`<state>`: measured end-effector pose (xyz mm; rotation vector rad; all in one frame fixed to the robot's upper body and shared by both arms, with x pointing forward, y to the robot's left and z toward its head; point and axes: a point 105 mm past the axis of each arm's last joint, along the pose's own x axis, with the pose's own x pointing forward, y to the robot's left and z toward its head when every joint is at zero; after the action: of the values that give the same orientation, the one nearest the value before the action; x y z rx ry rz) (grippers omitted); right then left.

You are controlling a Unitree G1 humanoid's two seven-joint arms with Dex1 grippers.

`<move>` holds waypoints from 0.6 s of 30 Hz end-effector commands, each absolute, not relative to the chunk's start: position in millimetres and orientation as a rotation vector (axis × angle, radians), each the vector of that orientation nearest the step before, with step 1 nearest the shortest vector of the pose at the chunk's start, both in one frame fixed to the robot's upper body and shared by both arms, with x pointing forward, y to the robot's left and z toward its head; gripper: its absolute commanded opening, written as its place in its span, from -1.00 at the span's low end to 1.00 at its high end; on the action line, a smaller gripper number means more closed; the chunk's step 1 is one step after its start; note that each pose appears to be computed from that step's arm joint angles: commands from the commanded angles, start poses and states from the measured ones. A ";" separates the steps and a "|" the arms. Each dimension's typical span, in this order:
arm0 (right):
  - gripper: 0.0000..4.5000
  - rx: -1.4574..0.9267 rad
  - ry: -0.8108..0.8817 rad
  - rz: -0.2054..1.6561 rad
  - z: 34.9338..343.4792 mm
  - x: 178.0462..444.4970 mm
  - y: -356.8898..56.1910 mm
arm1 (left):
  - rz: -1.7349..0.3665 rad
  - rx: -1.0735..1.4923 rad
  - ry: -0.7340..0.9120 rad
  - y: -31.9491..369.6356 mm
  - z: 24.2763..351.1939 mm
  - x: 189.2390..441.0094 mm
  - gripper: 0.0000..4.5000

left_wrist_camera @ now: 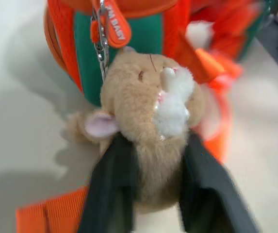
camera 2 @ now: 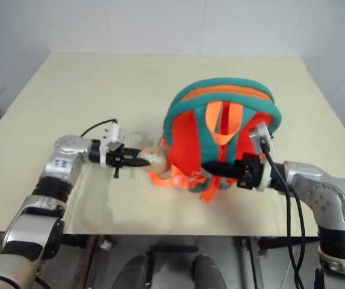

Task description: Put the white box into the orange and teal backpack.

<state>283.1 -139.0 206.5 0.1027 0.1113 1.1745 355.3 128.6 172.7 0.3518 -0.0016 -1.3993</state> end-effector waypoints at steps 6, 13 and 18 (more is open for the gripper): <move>0.81 -0.109 -0.002 1.080 220.8 278.7 -173.0 | -1.360 0.403 -0.187 141.7 221.9 307.3 0.79; 1.00 -0.235 0.029 0.988 223.0 268.4 -220.5 | -1.295 0.407 -0.104 178.0 202.8 297.1 0.98; 1.00 -0.321 0.055 0.923 216.9 260.4 -248.0 | -1.258 0.372 -0.137 184.1 206.7 292.8 0.98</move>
<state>263.1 -241.0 202.1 -0.2439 0.1177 0.9437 297.1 185.0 196.3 0.3484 -0.0845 -1.2606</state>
